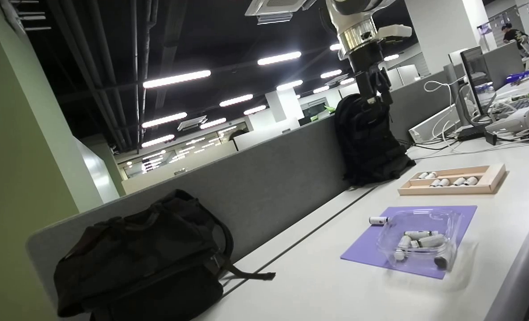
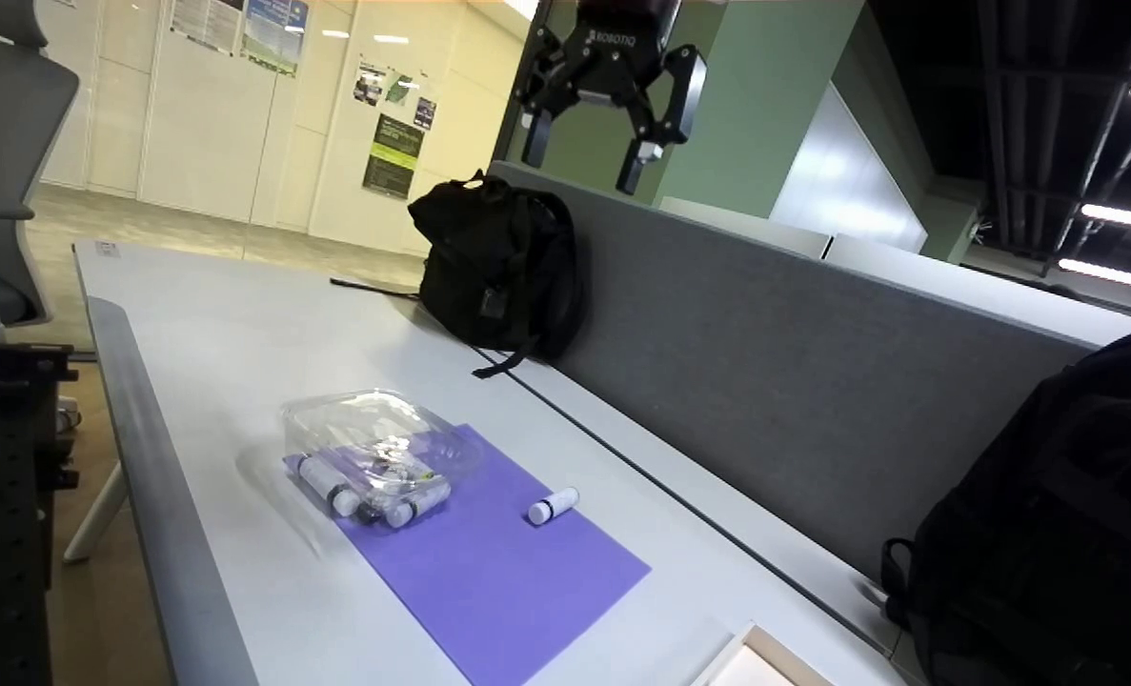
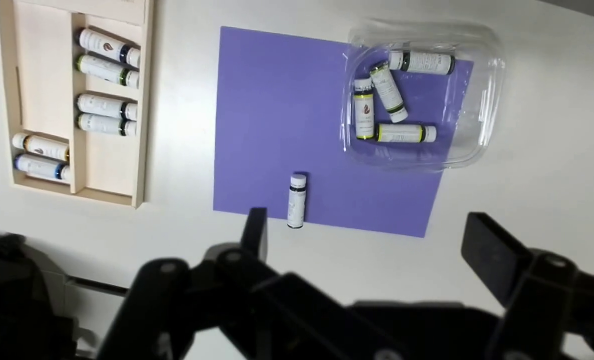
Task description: Put the bottle on the lower rectangular section
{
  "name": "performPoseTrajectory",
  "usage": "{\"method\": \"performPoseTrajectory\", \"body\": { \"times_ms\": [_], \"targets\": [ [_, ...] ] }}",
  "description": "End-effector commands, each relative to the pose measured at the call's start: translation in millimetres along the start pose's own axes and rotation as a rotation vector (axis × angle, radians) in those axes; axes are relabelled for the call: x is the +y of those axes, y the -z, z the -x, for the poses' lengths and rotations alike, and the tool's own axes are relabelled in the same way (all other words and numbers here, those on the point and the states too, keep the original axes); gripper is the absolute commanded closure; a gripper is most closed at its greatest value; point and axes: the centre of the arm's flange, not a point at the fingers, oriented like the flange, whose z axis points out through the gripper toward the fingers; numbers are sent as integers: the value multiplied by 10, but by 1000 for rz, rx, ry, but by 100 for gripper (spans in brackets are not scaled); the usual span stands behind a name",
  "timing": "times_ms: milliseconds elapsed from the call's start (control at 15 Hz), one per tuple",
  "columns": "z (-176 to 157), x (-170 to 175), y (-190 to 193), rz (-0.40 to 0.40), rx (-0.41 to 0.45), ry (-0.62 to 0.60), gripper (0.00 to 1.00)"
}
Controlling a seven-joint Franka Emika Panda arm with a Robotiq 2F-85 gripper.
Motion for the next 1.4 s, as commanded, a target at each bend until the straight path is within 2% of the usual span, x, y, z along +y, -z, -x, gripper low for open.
{"method": "performPoseTrajectory", "body": {
  "times_ms": [0,333,400,533,800,1133,1333],
  "targets": [
    [-13,-8,7,1,1,2,0],
    [-9,-12,32,2,4,2,0],
    [-142,58,-21,-15,9,11,0],
    [-453,165,-193,2,26,-1,0],
    [-1074,359,-773,5,26,19,0],
    [-1711,508,-1734,-8,-26,74,0],
    [-1993,505,-2372,-44,-67,113,0]
  ]
}}
